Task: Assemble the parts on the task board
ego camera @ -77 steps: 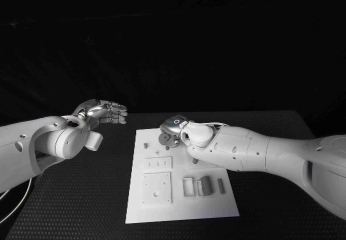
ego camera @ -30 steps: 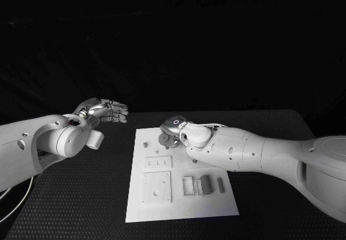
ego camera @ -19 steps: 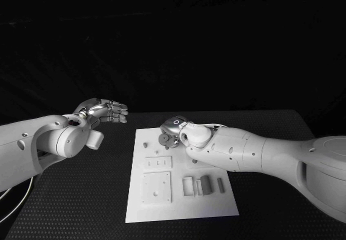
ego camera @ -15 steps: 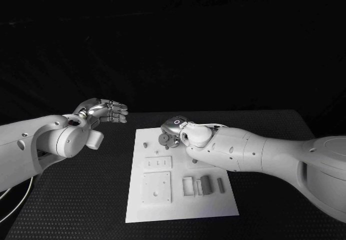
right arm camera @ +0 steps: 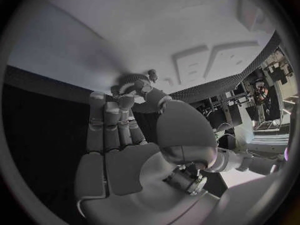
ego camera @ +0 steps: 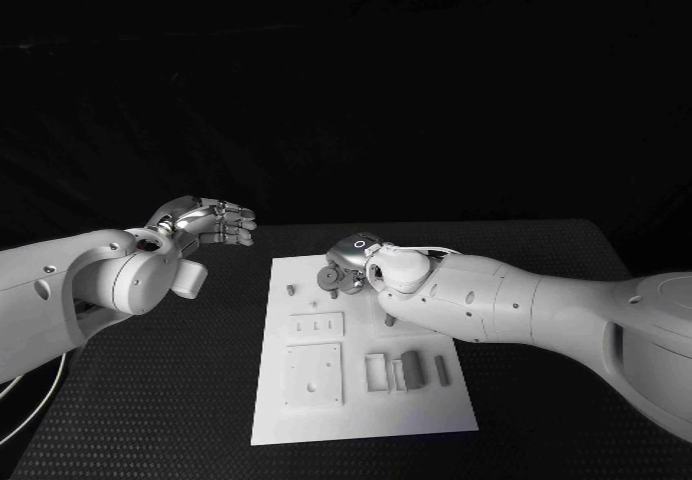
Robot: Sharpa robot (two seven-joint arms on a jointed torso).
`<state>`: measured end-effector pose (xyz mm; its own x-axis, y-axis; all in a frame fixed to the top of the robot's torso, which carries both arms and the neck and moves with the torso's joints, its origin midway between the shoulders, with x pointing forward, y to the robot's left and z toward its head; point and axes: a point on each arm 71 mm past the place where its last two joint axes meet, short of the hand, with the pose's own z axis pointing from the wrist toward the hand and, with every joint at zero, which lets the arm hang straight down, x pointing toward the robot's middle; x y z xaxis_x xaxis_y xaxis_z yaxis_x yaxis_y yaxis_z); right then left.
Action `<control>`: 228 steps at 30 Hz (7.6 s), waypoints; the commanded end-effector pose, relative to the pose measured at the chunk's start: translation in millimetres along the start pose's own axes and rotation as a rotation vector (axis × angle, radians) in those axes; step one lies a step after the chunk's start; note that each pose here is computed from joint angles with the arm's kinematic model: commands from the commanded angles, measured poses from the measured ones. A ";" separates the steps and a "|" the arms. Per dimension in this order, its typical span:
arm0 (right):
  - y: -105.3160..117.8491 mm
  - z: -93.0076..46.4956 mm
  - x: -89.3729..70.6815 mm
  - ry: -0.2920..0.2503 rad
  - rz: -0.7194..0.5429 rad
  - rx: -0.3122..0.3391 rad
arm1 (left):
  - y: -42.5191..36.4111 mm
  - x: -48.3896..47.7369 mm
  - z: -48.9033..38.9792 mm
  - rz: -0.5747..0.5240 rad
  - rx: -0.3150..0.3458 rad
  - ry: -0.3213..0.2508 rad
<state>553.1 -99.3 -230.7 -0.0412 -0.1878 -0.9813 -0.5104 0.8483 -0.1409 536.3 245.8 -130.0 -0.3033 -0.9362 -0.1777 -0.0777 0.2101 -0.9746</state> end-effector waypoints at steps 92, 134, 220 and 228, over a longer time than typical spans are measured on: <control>-167.5 -114.2 23.1 0.032 0.342 0.095 | 2.7 -10.9 -5.3 0.000 0.024 0.024; -163.6 -107.2 40.0 0.062 0.330 0.102 | 5.7 -12.0 -4.4 0.009 0.009 0.014; -152.3 -97.0 25.4 -0.009 0.406 0.184 | 7.2 -4.9 -5.0 0.075 -0.012 0.097; -138.3 -87.9 -1.7 -0.042 0.413 0.154 | 13.0 8.7 -3.7 0.203 -0.112 0.168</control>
<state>547.9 -262.0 -199.8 -0.1797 0.1920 -0.9648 -0.3435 0.9068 0.2445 531.5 246.2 -139.2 -0.4185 -0.8700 -0.2607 -0.0891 0.3250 -0.9415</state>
